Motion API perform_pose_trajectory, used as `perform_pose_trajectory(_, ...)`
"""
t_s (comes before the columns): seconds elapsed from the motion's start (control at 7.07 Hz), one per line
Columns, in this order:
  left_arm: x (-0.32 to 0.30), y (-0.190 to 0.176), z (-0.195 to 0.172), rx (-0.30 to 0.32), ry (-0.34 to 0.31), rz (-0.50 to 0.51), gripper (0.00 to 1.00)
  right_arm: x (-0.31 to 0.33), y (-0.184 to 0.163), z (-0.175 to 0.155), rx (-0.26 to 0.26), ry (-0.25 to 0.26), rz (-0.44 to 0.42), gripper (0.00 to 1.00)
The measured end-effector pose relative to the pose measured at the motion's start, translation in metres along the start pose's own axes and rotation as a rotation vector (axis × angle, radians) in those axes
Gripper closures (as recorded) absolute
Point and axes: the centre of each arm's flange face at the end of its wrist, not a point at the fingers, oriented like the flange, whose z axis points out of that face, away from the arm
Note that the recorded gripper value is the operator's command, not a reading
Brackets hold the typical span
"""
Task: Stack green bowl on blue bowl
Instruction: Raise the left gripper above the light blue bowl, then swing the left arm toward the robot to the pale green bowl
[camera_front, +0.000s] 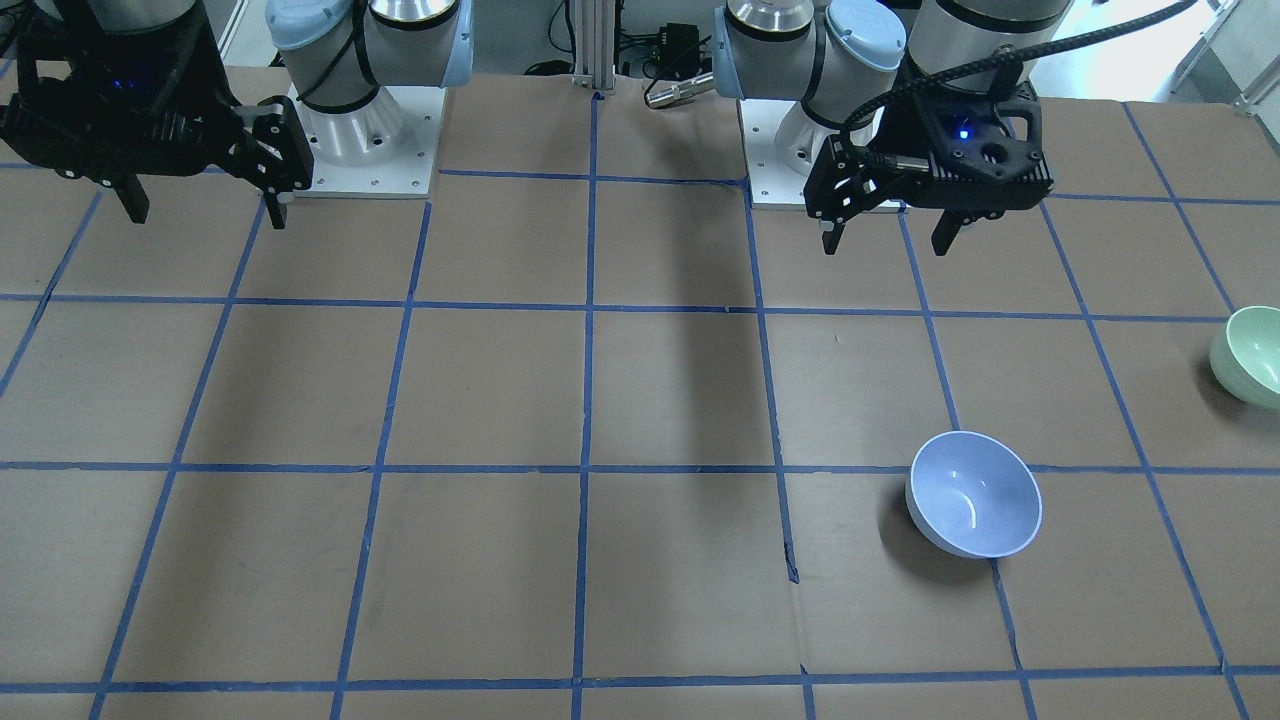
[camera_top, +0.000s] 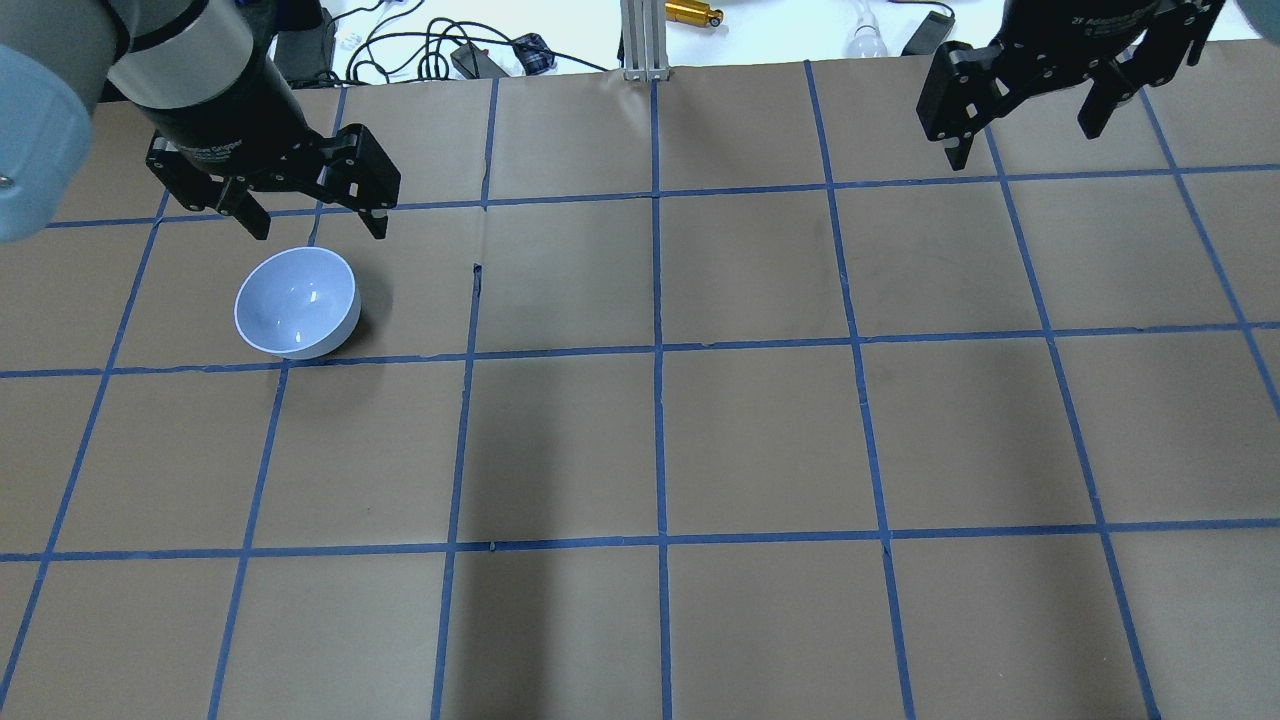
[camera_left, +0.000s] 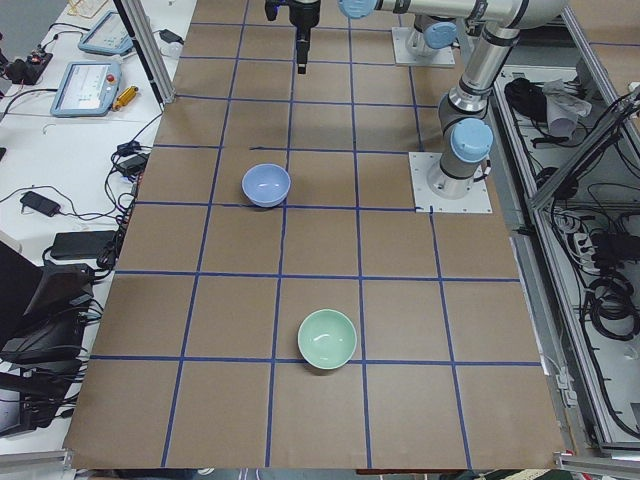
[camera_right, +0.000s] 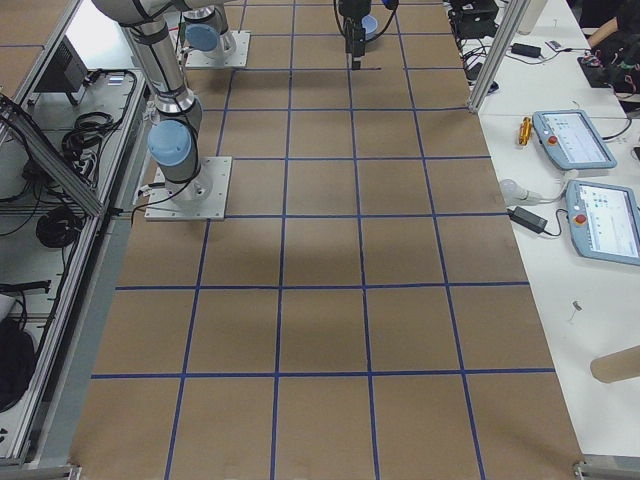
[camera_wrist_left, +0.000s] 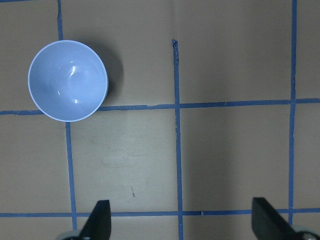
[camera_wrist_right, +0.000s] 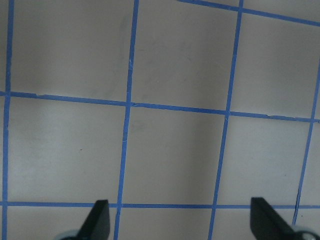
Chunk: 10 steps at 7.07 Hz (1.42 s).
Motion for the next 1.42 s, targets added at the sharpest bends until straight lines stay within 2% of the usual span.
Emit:
perform_pose_trajectory(0.99, -0.003, -0.001, 0.004, -0.009, -0.005, 0.001, 0.0, 0.0, 0.0, 0.0, 0.0, 0.0, 0.0, 0.0)
perform_pose_trajectory(1.42, -0.066, -0.009, 0.012, -0.034, -0.019, -0.045, 0.0, 0.0, 0.0, 0.0, 0.0, 0.0, 0.0, 0.0)
